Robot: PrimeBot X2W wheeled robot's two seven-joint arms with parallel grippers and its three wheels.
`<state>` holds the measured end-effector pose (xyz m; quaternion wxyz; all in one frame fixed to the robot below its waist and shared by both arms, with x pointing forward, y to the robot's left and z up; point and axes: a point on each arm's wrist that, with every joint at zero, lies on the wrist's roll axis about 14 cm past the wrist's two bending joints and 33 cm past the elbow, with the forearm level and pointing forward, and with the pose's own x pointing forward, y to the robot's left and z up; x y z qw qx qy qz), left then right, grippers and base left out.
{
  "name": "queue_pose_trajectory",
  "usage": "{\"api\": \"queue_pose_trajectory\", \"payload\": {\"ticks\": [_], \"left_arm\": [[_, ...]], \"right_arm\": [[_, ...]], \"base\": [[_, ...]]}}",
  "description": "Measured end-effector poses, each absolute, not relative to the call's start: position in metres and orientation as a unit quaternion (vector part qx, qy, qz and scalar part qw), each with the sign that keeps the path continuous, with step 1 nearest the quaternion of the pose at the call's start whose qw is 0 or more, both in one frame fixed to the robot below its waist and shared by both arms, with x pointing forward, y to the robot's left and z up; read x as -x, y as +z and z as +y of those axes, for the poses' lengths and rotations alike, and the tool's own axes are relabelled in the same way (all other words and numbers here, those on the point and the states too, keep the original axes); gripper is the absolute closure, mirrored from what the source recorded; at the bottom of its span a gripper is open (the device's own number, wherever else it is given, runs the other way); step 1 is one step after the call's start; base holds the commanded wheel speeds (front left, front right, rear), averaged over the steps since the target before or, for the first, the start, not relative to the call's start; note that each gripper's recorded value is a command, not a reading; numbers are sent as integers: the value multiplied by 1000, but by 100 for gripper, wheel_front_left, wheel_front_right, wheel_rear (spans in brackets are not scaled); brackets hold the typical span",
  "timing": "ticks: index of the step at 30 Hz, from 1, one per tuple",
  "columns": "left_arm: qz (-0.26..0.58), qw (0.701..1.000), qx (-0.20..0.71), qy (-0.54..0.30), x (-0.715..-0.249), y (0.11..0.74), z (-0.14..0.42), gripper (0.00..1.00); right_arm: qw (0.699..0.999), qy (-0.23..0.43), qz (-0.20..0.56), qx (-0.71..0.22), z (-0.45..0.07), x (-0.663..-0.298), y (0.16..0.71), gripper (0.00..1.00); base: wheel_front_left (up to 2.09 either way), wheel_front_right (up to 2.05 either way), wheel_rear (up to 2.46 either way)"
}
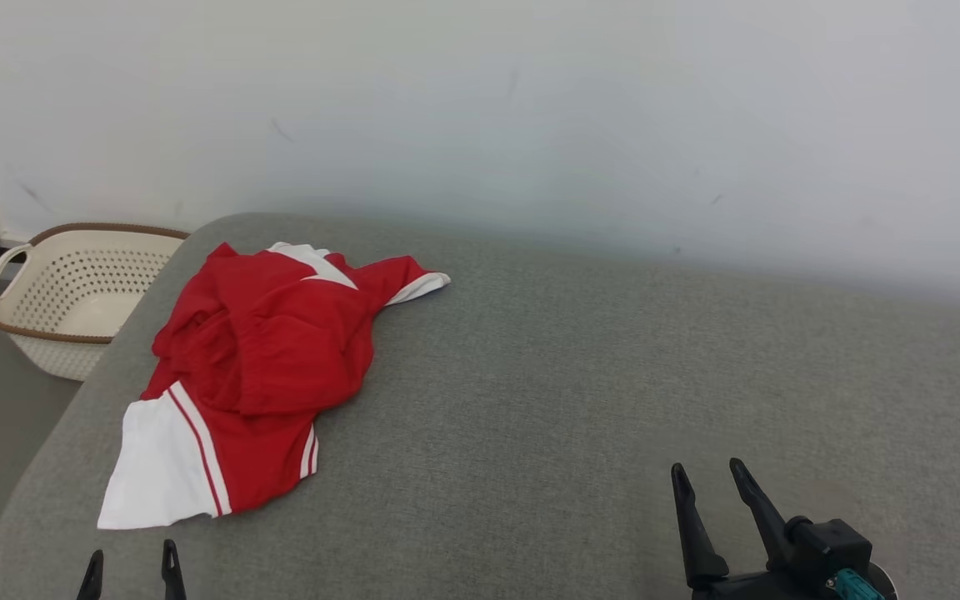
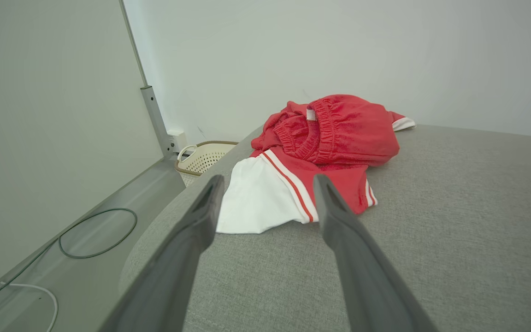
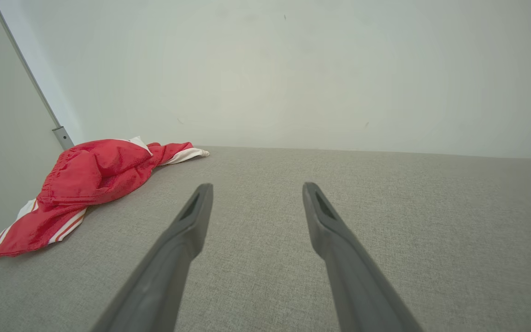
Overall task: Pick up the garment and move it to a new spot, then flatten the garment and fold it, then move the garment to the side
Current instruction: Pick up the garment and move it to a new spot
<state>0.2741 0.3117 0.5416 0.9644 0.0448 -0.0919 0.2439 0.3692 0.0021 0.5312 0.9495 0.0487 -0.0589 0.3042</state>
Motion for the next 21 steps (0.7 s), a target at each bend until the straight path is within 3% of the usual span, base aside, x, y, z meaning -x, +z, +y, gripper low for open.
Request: {"api": "queue_pose_trajectory", "payload": {"ticks": [11,21], "left_arm": [[-90,948,-48,301,-233,540,337,0],[-88,943,-39,319,-220,537,346,0]], "right_arm": [[927,367,-56,-51,47,-361,533,0],[919,386,-53,-50,60,-356,532,0]], "base": [[0,0,0],[0,0,0]]}}
